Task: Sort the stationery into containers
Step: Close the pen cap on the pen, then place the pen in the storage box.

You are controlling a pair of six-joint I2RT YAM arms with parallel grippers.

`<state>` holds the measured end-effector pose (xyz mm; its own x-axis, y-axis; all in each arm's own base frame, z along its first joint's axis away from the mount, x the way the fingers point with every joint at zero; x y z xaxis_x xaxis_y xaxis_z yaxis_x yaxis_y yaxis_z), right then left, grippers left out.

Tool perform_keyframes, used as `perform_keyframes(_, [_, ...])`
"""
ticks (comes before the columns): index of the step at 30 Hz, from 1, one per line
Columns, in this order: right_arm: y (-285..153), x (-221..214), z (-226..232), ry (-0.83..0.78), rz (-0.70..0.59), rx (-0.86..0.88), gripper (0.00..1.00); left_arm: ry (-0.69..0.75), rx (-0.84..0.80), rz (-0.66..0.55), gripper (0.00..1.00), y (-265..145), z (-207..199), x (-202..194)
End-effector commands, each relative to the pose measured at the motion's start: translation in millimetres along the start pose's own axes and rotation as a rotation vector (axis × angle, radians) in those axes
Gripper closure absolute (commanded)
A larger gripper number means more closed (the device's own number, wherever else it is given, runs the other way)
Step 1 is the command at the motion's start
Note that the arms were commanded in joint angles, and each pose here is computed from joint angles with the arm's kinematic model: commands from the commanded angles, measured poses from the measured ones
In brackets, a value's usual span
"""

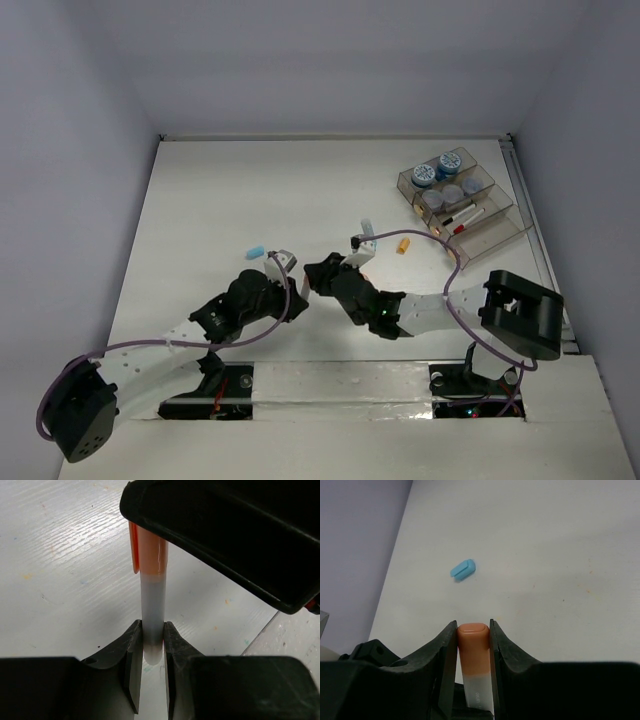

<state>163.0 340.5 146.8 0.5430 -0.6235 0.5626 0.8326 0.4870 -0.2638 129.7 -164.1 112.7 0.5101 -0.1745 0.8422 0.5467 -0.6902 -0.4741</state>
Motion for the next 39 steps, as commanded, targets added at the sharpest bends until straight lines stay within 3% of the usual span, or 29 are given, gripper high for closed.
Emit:
perform_keyframes(1, [-46,-64,-39,-0.207,0.372,-0.116,1.0,0.027,0.064,-0.659,1.0,-21,-6,131])
perform_keyframes(4, [-30,-32,-28,-0.231,0.284,-0.151,1.0,0.031,0.06,-0.621,1.0,-13,-6,130])
perform_keyframes(7, [-5,18,-15,-0.181,0.173,-0.15,1.0,0.05,0.027,-0.601,0.75,-9,-9,128])
perform_keyframes(8, [1,33,-10,-0.161,0.146,-0.139,1.0,0.054,0.025,-0.599,0.62,-9,-9,127])
perform_keyframes(11, [17,89,2,-0.11,0.017,-0.133,1.0,0.058,0.023,-0.6,0.46,-9,-9,127])
perform_keyframes(14, [25,142,-3,-0.104,-0.116,-0.204,1.0,0.06,0.022,-0.6,0.38,-10,-9,128])
perform_keyframes(20, [1,237,-29,-0.048,-0.306,-0.284,1.0,0.059,0.019,-0.605,0.29,-11,-9,127])
perform_keyframes(24, [-48,314,-79,-0.069,-0.502,-0.485,1.0,0.058,0.018,-0.582,0.26,-6,-9,127])
perform_keyframes(28, [-100,362,-126,-0.073,-0.673,-0.717,1.0,0.059,0.013,-0.561,0.25,-4,-10,129])
perform_keyframes(32, [-129,381,-171,-0.01,-0.752,-0.846,1.0,0.064,0.004,-0.556,0.24,-3,-13,128])
perform_keyframes(39, [-116,387,-227,0.152,-0.682,-0.829,1.0,0.072,0.002,-0.546,0.24,-1,-14,128])
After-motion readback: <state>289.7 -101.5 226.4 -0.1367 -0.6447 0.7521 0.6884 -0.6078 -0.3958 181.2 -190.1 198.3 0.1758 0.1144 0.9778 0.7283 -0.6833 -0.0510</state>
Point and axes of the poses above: each gripper's point midway between its finger pads, its own y axis out along the fingers, its own z axis along the line the jaws close on, x = y × z, the point moved 8 cm from there along -y, back along the fingers, and after that the axes turned 11 degrees about y, right-handed, at the moved point
